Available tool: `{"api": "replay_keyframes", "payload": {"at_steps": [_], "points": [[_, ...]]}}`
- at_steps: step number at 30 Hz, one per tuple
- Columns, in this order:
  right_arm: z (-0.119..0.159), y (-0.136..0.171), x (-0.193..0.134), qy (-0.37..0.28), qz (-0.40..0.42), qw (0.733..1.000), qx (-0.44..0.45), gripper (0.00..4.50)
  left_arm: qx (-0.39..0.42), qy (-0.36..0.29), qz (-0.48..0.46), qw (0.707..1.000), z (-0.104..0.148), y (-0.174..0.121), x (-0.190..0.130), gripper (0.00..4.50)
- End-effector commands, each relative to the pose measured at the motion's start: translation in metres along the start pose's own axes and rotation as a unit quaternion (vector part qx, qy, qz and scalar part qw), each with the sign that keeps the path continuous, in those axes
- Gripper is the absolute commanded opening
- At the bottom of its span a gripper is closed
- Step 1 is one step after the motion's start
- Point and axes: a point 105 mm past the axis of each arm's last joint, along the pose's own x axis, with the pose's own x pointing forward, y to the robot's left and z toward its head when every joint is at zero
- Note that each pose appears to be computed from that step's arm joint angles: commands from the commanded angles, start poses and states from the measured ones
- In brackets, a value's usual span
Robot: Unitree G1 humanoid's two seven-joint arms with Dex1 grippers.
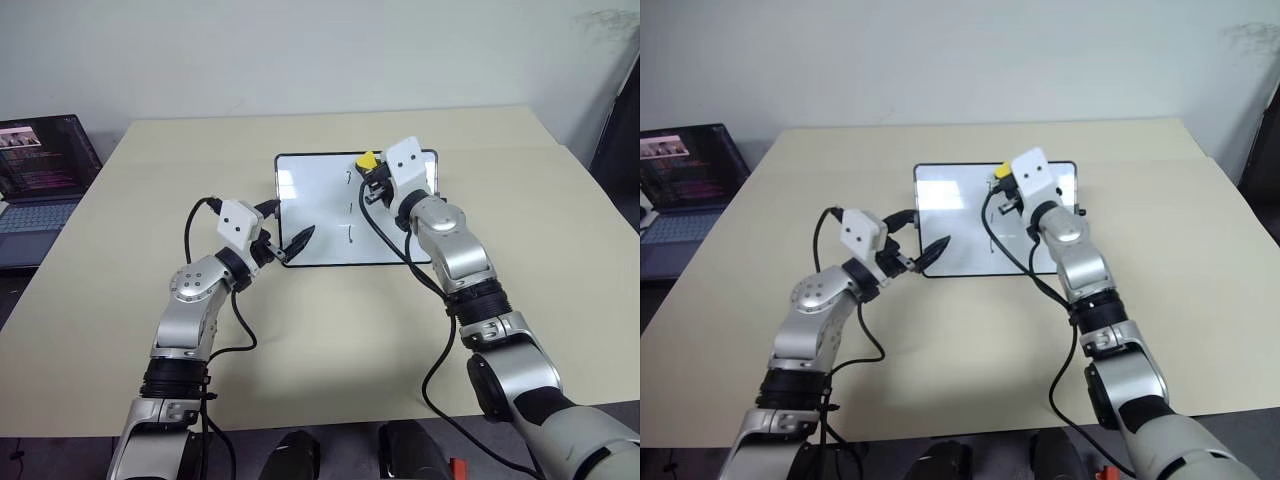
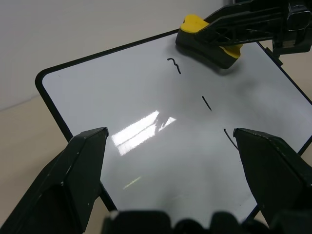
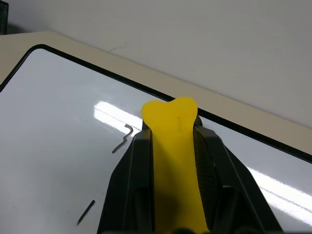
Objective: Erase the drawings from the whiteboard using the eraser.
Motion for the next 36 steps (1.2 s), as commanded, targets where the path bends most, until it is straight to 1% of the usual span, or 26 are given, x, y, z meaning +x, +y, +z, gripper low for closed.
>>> {"api": "replay_keyframes", "payload": {"at_steps": [1,19,26,36], "points": [[0.026,-0.002,0.004,-0.038,-0.001,0.999,-0.012,0.83,0.016,-0.027,0.007,0.999,0.017,0.005,-0.001,4.50],[0.025,0.002,0.006,-0.038,0.005,0.999,-0.013,0.83,0.013,-0.027,-0.002,1.000,0.017,0.000,0.000,4.50],[0.012,0.004,0.008,-0.024,0.008,1.000,-0.014,0.83,0.014,-0.027,-0.004,1.000,0.018,0.000,0.000,4.50],[0.006,0.004,0.014,-0.011,0.006,1.000,-0.023,0.83,0.019,-0.028,-0.003,0.999,0.021,0.003,0.001,4.50]]}}
